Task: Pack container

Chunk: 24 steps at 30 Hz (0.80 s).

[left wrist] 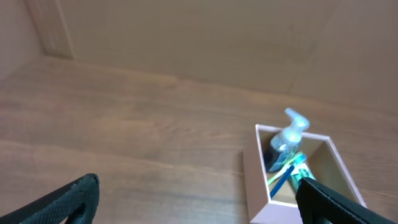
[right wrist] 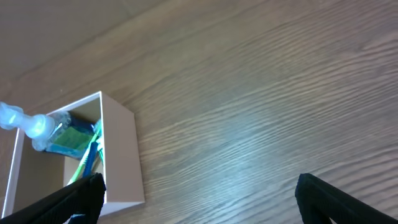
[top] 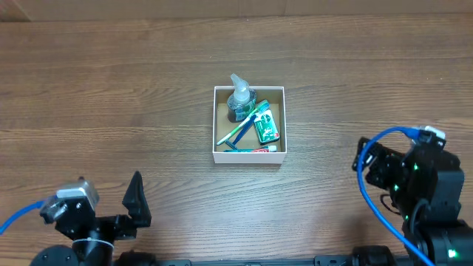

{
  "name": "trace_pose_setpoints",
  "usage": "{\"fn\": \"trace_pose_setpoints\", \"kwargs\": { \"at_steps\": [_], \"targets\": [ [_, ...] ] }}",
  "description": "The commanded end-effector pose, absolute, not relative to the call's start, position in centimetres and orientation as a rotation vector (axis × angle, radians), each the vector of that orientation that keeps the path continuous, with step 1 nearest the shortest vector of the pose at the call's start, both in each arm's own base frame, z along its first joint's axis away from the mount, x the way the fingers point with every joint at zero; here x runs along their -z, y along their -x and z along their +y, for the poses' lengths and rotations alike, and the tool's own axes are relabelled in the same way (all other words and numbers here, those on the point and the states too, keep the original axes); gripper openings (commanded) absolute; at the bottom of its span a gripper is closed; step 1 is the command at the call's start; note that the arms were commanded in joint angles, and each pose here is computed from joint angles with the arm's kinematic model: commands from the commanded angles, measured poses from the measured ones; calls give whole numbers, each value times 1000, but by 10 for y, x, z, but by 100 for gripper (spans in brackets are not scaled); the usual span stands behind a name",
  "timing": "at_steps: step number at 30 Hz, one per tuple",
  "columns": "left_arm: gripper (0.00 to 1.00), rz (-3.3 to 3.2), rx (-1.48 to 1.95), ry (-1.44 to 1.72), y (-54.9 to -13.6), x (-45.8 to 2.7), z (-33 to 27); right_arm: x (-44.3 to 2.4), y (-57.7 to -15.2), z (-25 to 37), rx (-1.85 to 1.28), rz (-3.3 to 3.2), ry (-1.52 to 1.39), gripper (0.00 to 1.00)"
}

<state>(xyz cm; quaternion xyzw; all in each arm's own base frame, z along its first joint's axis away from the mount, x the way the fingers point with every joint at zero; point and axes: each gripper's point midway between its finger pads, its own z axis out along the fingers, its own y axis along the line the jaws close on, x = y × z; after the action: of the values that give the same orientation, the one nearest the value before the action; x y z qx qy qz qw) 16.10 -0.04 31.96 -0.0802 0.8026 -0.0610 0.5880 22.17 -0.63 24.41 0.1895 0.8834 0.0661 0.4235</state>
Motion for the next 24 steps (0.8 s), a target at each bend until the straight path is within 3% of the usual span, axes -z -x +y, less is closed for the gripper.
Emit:
{"fn": "trace_pose_setpoints", "kwargs": {
  "at_steps": [1,14,24],
  "targets": [
    [100,1941,129,229,-169,-291,2,-249,-217,-19,-99,2167,-517,100],
    [100,2218,81,244,-144,-226,4,-249,-217,-19,-99,2168,-516,100],
    [100,2221,81,245,-144,-226,4,-247,-216,-19,-97,2175,-517,100]
  ]
}}
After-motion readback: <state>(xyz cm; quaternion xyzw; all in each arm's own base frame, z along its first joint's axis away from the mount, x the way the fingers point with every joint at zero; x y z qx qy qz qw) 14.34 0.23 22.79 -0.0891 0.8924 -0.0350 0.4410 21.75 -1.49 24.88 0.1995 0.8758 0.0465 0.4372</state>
